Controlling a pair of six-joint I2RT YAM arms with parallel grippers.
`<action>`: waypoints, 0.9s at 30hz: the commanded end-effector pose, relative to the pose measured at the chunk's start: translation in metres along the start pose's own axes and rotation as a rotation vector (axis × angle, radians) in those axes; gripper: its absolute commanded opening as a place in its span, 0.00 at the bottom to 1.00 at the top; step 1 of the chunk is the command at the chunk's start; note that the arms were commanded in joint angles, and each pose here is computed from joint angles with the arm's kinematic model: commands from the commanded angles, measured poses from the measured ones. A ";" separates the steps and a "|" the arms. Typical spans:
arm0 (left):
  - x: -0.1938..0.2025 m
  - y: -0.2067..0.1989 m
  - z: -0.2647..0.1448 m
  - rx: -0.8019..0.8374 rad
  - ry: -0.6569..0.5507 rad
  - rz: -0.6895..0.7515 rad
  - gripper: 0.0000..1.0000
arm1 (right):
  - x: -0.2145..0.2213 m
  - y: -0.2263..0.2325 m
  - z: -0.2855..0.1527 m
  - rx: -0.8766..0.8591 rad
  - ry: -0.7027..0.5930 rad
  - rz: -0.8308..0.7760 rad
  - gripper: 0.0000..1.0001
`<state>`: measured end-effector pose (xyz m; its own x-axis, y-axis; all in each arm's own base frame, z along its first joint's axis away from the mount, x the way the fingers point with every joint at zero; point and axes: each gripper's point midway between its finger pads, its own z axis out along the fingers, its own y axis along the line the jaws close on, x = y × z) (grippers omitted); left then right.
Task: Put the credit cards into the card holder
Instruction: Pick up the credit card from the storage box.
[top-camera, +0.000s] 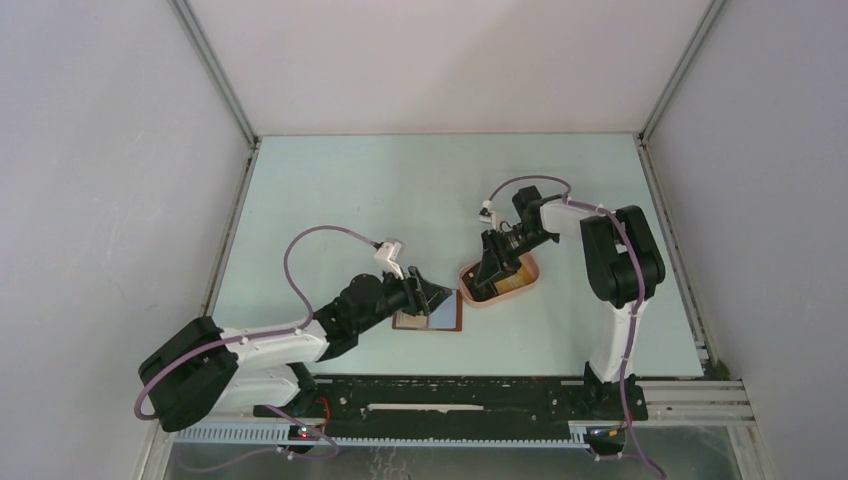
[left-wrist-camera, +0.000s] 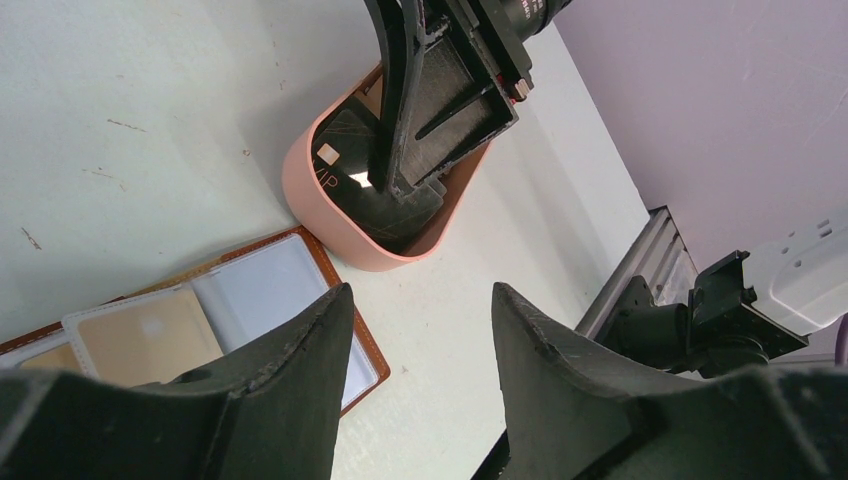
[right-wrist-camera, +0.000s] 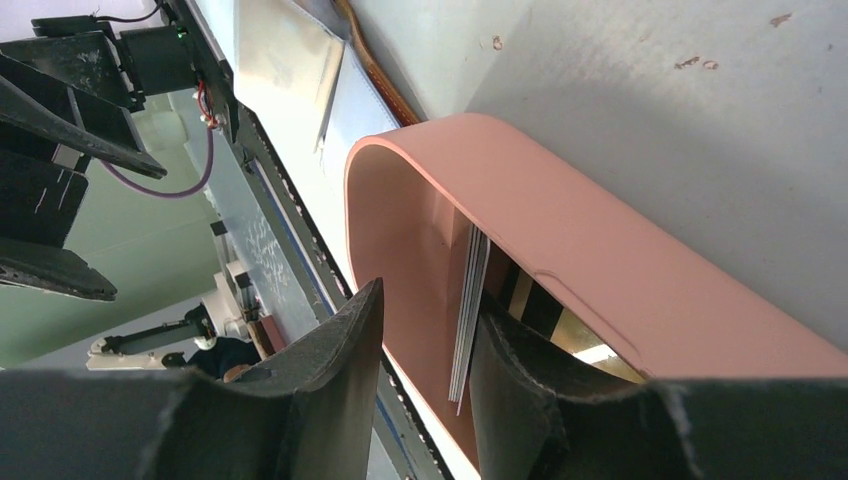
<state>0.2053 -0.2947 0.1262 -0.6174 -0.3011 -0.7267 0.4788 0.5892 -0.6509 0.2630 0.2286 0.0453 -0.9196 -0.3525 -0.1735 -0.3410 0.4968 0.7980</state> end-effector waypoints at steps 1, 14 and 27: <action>0.002 0.002 -0.003 0.009 -0.016 0.003 0.59 | -0.015 0.012 -0.014 -0.006 -0.049 -0.049 0.43; 0.003 0.004 -0.005 0.003 -0.015 0.003 0.59 | -0.021 0.009 -0.033 -0.013 -0.098 -0.032 0.42; 0.003 0.005 -0.005 -0.002 -0.016 0.006 0.59 | -0.023 0.004 -0.045 -0.017 -0.130 -0.004 0.37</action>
<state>0.2029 -0.2919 0.1198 -0.6231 -0.2938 -0.7249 0.4734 0.5960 -0.6486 0.2808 0.2021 0.0533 -0.9512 -0.2579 -0.1692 -0.2830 0.5114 0.8114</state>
